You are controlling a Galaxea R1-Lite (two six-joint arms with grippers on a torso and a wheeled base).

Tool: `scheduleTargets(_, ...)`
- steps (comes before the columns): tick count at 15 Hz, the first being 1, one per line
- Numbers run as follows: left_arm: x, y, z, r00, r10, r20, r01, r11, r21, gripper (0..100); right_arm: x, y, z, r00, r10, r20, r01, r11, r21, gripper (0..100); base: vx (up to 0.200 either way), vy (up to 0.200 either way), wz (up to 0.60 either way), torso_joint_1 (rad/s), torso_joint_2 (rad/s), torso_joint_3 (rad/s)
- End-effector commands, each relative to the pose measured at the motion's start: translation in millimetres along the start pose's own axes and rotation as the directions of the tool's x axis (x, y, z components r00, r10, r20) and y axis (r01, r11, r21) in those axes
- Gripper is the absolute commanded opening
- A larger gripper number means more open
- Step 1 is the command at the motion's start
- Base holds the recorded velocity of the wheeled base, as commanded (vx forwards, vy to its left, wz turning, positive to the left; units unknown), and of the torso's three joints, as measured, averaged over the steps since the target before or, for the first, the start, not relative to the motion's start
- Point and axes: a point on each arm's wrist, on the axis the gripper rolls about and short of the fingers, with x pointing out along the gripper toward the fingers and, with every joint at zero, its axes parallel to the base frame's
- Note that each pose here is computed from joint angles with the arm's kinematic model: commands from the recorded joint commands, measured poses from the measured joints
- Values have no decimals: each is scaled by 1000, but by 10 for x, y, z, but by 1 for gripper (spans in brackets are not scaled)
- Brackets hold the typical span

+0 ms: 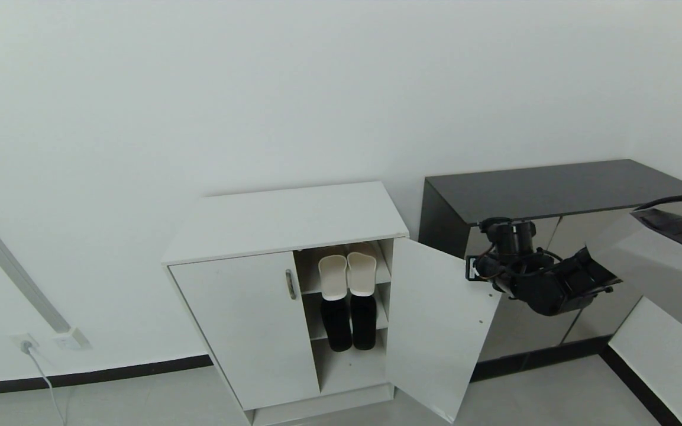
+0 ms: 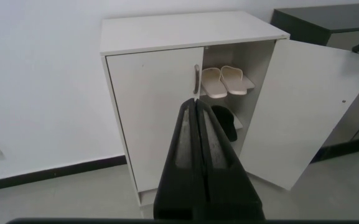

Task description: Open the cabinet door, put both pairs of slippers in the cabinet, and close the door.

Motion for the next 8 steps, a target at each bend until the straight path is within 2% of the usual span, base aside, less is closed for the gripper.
scheduleTargets(1, 1, 0, 0, 1000, 0, -1, 0, 1000, -1, 0, -90, 71, -5, 1000, 18, -5, -18, 1000, 2, 0, 0, 0, 0, 0, 0, 0)
scheduleTargets(6, 1, 0, 0, 1000, 0, -1, 0, 1000, -1, 0, -482, 464, -82, 992, 121, -19, -122, 992, -37, 0, 0, 0, 0, 0, 0, 0)
scheduleTargets(8, 1, 0, 0, 1000, 0, -1, 0, 1000, -1, 0, -847, 771, -200, 978, 205, -49, -208, 975, -82, 0, 0, 0, 0, 0, 0, 0)
